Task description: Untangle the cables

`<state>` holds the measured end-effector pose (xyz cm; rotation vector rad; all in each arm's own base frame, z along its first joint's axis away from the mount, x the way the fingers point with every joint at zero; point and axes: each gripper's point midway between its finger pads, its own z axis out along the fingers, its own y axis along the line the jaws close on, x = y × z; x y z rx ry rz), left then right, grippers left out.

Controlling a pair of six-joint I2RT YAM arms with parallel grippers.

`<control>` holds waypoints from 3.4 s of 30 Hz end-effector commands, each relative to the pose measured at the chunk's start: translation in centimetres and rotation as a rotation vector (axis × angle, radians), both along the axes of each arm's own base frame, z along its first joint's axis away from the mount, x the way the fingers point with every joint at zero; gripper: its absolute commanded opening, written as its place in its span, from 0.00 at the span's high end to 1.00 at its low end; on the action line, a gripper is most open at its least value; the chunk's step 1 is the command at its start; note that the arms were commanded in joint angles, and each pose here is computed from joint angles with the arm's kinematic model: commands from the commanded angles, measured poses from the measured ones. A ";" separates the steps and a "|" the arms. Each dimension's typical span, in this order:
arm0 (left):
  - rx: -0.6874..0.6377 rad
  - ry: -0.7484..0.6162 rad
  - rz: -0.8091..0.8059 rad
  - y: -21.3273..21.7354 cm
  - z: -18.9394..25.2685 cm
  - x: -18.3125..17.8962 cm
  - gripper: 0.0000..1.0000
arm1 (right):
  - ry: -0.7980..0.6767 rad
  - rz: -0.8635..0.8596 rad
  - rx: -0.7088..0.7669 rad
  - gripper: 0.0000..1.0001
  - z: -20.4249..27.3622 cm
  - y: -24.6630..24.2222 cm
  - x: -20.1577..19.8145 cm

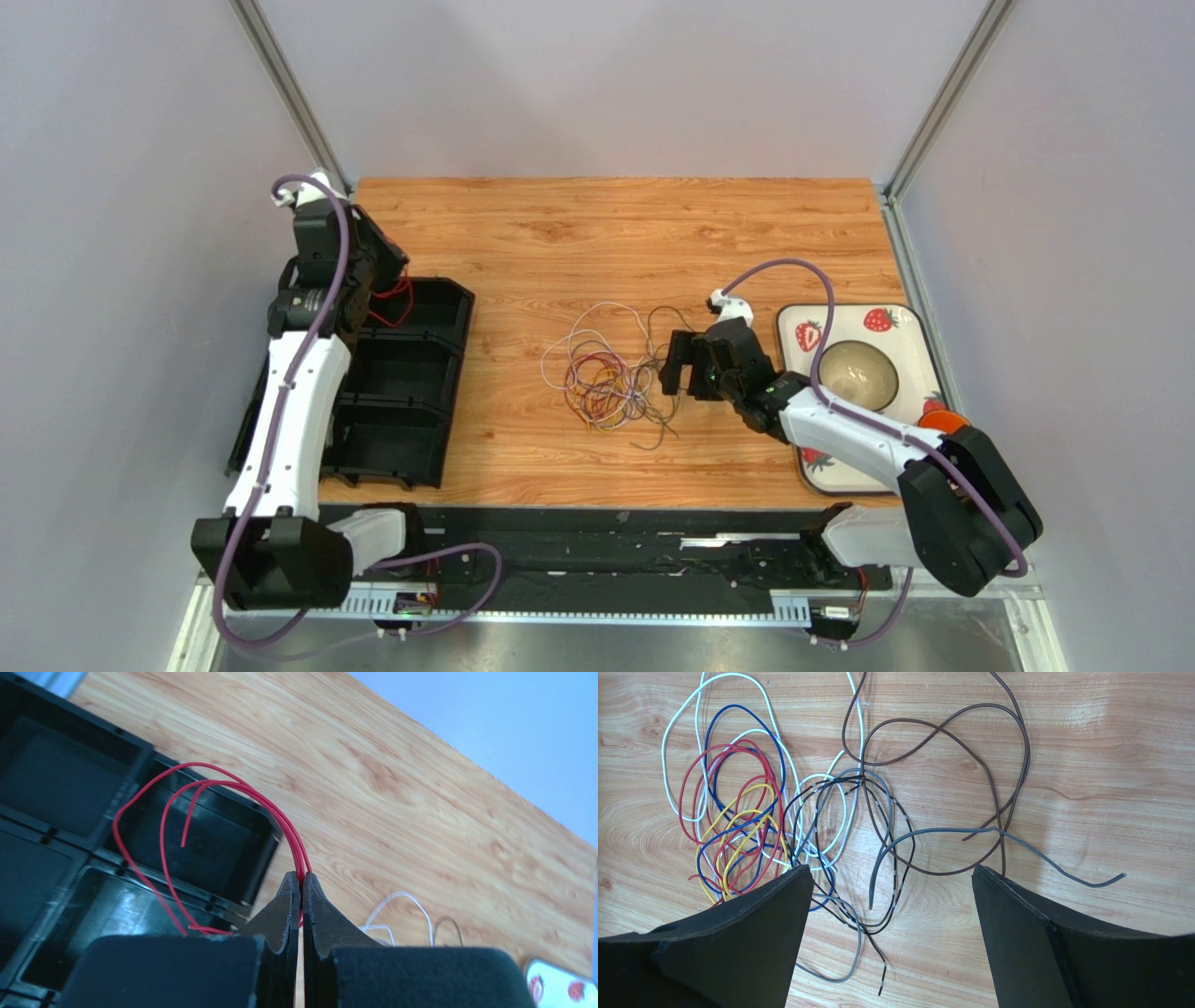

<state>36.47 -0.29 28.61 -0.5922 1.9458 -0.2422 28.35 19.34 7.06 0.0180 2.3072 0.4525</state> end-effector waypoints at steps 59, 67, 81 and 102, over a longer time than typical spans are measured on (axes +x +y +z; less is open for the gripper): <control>-0.358 -0.156 0.492 17.9 -7.5 4.2 0.47 | 0.135 0.090 -0.086 0.16 -1.6 2.5 1.6; -0.348 -0.198 0.374 14.9 -3.9 3.6 0.47 | 0.125 0.091 -0.078 0.16 -1.4 2.5 1.6; -0.121 -0.097 -0.129 -2.7 0.5 2.6 0.52 | 0.066 0.074 -0.050 0.16 -0.2 2.0 1.4; 0.167 0.188 -0.772 -25.1 -13.3 1.8 0.60 | -0.127 -0.051 0.086 0.15 3.0 -0.9 1.0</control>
